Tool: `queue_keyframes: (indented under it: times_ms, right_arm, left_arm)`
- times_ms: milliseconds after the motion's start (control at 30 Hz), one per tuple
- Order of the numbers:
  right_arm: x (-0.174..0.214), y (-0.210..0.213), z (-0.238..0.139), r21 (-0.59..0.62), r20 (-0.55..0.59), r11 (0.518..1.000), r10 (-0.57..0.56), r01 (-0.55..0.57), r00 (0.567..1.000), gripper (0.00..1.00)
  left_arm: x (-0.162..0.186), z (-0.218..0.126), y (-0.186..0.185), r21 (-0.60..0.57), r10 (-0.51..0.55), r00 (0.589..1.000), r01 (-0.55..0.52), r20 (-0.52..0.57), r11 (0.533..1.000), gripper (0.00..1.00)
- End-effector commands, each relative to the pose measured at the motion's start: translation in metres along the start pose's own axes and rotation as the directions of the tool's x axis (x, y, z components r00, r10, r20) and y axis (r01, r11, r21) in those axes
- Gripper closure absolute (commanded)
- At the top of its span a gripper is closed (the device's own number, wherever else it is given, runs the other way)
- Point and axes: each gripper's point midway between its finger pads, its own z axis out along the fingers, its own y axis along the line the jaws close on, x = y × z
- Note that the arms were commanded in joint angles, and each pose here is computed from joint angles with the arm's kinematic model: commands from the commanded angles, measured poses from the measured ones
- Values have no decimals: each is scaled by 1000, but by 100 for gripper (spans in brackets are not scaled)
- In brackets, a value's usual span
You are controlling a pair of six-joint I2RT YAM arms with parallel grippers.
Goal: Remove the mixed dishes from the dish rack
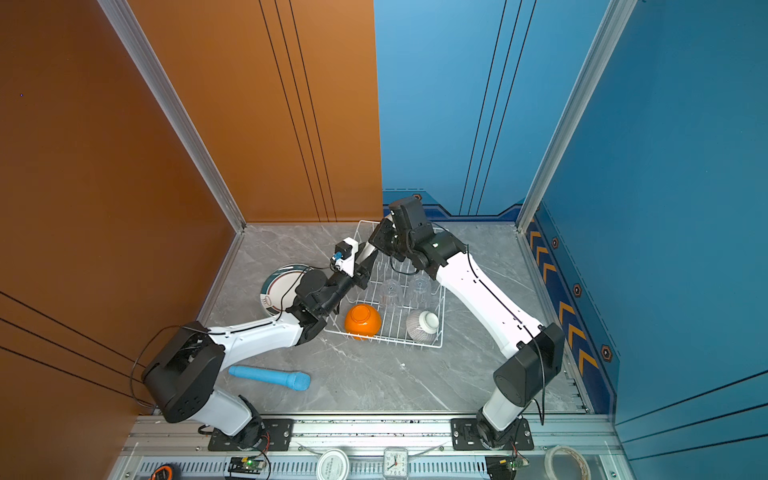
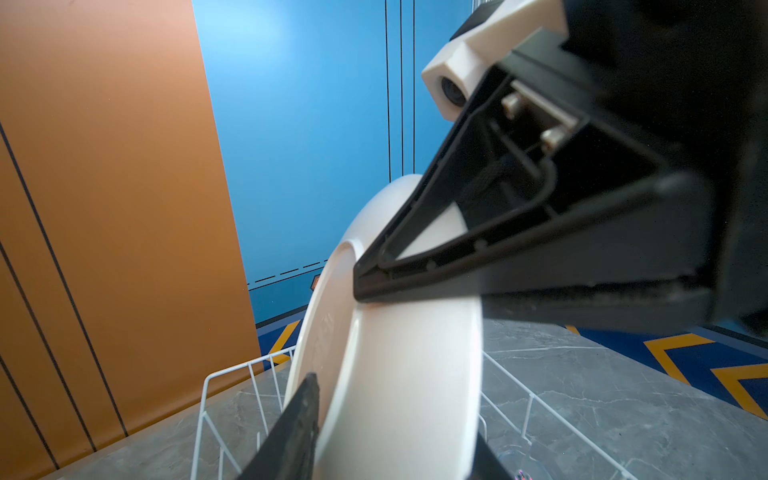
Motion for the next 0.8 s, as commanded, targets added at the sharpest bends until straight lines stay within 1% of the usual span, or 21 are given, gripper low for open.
queue_keyframes:
  times_ms: [0, 33, 133, 167, 433, 567, 633, 700, 767]
  right_arm:
    - [-5, 30, -5, -133, -2, 991, 5, -5, 1000, 100]
    - [-5, 30, -4, -135, -3, 991, 10, -11, 1000, 100]
    - [-6, 29, 0, -143, -12, 989, 30, -31, 999, 100]
    - [-6, 29, 2, -146, -17, 989, 36, -38, 999, 100]
    - [-8, 27, 16, -168, -49, 981, 87, -94, 995, 96]
    - [-7, 29, 21, -183, -65, 977, 98, -109, 993, 83]
    - [-7, 28, 23, -183, -69, 977, 102, -113, 992, 77]
    - [-6, 26, 25, -180, -76, 977, 105, -118, 992, 69]
    - [-8, 25, 26, -181, -75, 975, 115, -127, 990, 68]
  left_arm:
    - [-11, 0, 6, -48, -41, 998, 43, 37, 998, 77]
    - [-11, 0, 7, -56, -36, 999, 38, 38, 998, 81]
    - [-11, 0, 8, -77, -26, 999, 29, 40, 997, 97]
    - [-12, 0, 9, -88, -22, 999, 25, 42, 996, 100]
    - [-15, 0, 9, -150, 30, 998, -22, 53, 988, 100]
    - [-16, 1, 3, -159, 71, 996, -63, 48, 985, 100]
    - [-15, 2, 1, -161, 77, 996, -69, 44, 985, 100]
    - [-14, 3, 3, -169, 77, 996, -69, 42, 983, 100]
    - [-13, 2, 3, -176, 74, 996, -64, 46, 982, 100]
